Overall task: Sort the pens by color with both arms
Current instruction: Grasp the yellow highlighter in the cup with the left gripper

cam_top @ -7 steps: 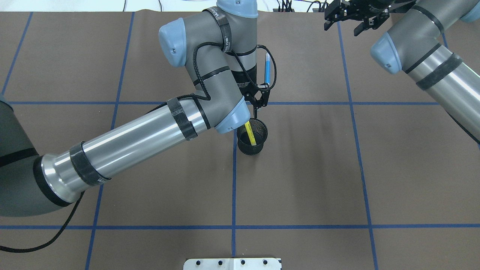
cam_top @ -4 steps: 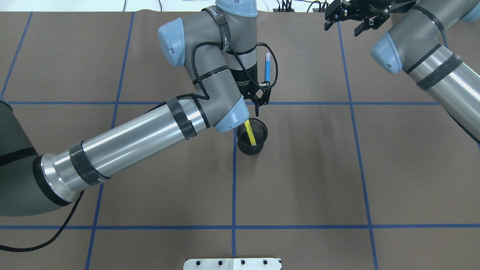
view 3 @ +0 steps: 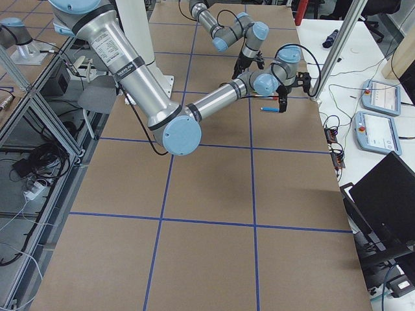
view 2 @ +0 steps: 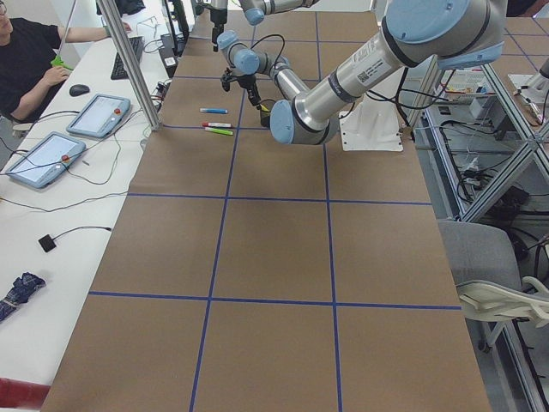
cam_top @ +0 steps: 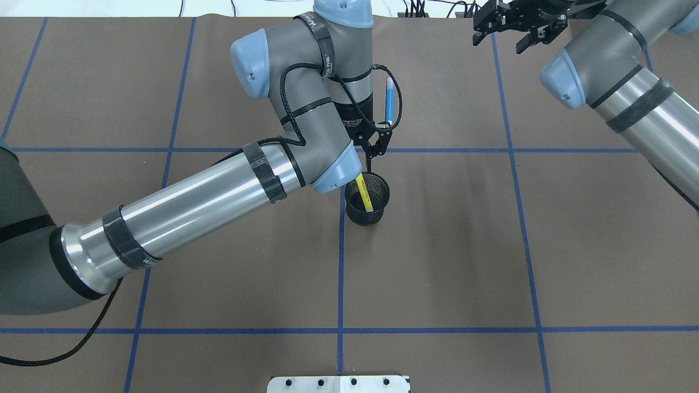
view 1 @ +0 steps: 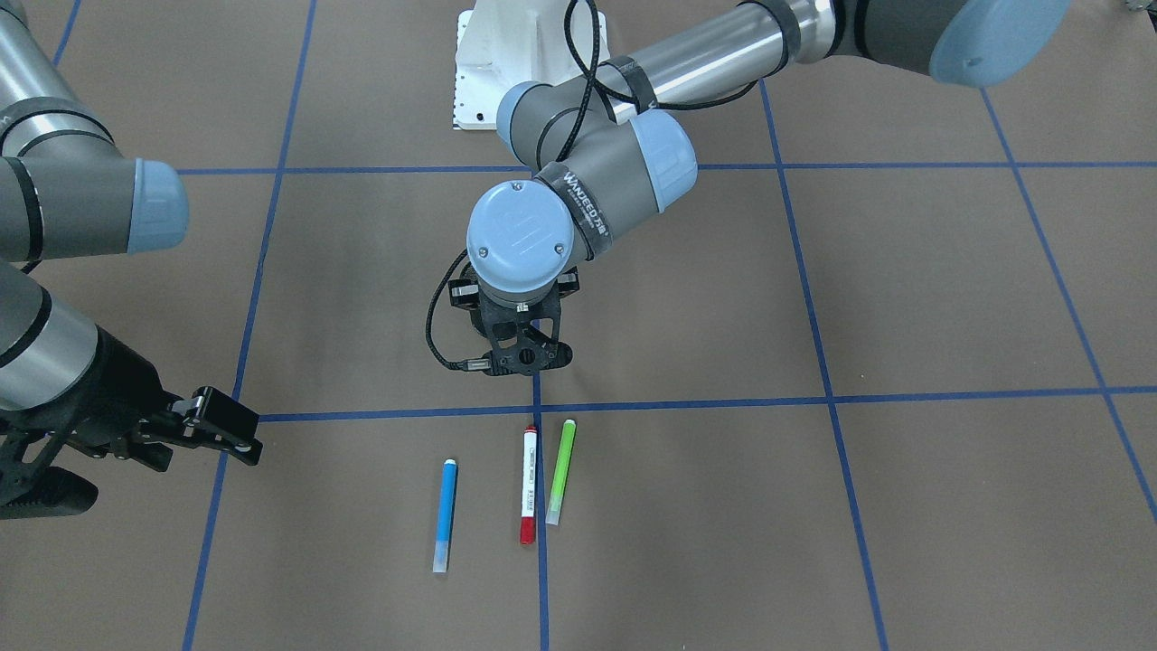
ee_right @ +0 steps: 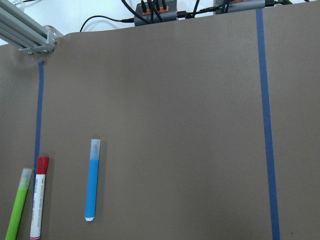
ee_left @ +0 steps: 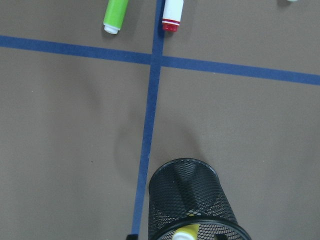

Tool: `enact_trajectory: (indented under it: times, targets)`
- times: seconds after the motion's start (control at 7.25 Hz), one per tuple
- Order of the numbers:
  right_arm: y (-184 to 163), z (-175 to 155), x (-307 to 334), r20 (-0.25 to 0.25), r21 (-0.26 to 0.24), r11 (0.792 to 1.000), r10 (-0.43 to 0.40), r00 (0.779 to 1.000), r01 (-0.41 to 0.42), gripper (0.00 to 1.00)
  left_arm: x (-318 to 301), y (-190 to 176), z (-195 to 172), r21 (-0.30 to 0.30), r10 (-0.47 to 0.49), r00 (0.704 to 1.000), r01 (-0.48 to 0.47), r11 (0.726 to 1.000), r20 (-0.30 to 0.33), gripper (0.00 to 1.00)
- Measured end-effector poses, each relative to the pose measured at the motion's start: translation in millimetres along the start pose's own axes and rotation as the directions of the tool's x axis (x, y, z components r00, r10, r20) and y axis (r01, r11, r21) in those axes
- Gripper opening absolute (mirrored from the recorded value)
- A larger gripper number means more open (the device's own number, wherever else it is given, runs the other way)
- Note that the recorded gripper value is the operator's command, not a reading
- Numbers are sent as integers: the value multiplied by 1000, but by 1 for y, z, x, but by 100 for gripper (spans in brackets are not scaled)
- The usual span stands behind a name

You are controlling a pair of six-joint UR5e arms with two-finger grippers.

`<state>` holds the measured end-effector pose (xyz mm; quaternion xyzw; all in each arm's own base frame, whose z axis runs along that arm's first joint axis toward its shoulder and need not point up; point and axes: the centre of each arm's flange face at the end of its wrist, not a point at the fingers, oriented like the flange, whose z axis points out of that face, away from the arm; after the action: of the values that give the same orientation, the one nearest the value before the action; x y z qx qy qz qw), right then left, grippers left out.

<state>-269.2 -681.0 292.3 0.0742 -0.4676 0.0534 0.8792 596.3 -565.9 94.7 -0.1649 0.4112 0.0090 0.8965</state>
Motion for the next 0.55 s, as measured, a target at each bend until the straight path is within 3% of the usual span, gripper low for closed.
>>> enact_trajectory:
  times: [0.55]
  targets:
    - [1,3,6,-5,-4,1000,-24,1000,24,100,3,3,0,0,7,1000,-7,1000,-5,49]
